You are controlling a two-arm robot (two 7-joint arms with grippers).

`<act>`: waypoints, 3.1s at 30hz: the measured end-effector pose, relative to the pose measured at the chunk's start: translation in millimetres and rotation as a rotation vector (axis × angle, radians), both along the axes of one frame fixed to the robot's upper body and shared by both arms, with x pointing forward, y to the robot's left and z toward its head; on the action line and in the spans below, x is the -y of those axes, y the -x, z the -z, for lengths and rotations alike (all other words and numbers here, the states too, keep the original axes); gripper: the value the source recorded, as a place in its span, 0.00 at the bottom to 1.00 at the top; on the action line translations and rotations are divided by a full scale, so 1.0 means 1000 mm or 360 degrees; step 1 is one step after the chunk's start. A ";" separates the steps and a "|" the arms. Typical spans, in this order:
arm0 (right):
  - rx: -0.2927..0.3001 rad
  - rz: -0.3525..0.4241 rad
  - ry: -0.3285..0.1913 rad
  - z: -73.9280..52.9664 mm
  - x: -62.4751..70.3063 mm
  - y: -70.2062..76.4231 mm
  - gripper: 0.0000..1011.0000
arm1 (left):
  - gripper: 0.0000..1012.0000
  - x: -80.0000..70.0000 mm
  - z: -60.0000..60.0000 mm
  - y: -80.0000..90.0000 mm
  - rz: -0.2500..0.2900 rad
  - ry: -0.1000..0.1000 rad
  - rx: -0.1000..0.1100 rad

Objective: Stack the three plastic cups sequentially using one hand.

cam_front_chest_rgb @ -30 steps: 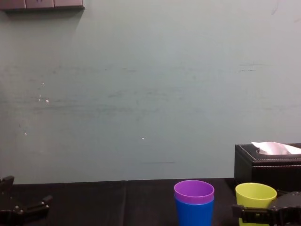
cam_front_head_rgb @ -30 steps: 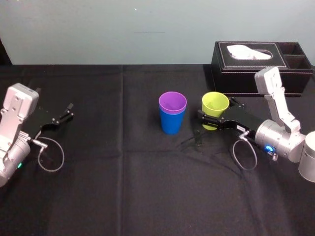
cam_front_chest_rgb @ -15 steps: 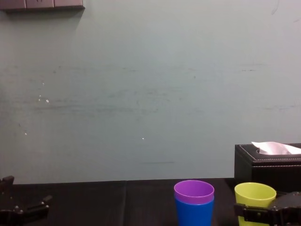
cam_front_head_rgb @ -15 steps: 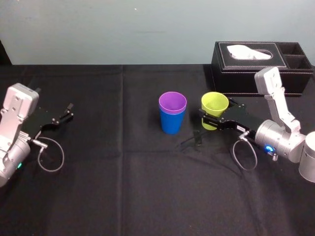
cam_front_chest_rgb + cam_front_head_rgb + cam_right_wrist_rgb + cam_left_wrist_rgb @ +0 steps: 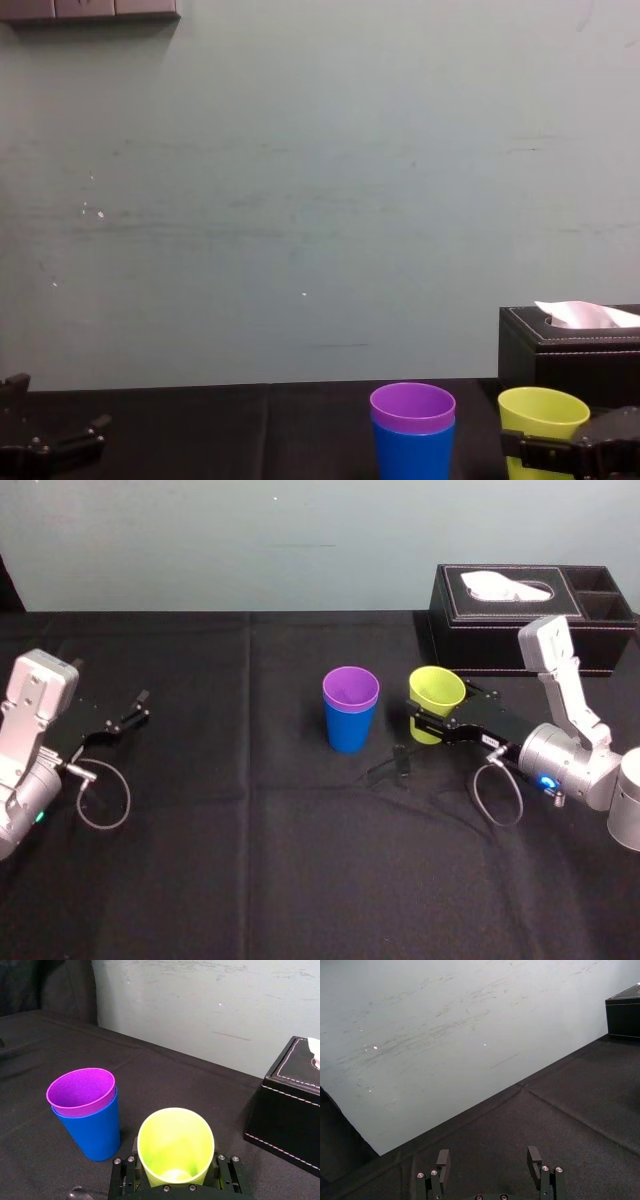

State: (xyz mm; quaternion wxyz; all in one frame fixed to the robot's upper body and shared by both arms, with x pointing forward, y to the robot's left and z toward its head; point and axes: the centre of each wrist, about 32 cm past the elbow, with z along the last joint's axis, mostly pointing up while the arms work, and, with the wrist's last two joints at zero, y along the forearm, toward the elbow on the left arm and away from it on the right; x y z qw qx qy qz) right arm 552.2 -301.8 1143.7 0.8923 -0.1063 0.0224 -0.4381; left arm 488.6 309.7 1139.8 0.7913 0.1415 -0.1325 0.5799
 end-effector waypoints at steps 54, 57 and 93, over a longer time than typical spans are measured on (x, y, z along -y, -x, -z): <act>0.0262 -0.0142 -0.0027 -0.084 -0.045 -0.011 0.73 | 1.00 0.000 0.000 0.000 0.0000 0.0000 0.0000; 0.0260 -0.0158 -0.0035 -0.084 -0.048 -0.013 0.73 | 1.00 0.000 0.000 0.000 0.0000 0.0000 0.0000; 0.0172 -0.0304 -0.0074 -0.073 -0.068 -0.012 0.73 | 1.00 0.000 0.000 0.000 0.0000 0.0000 0.0000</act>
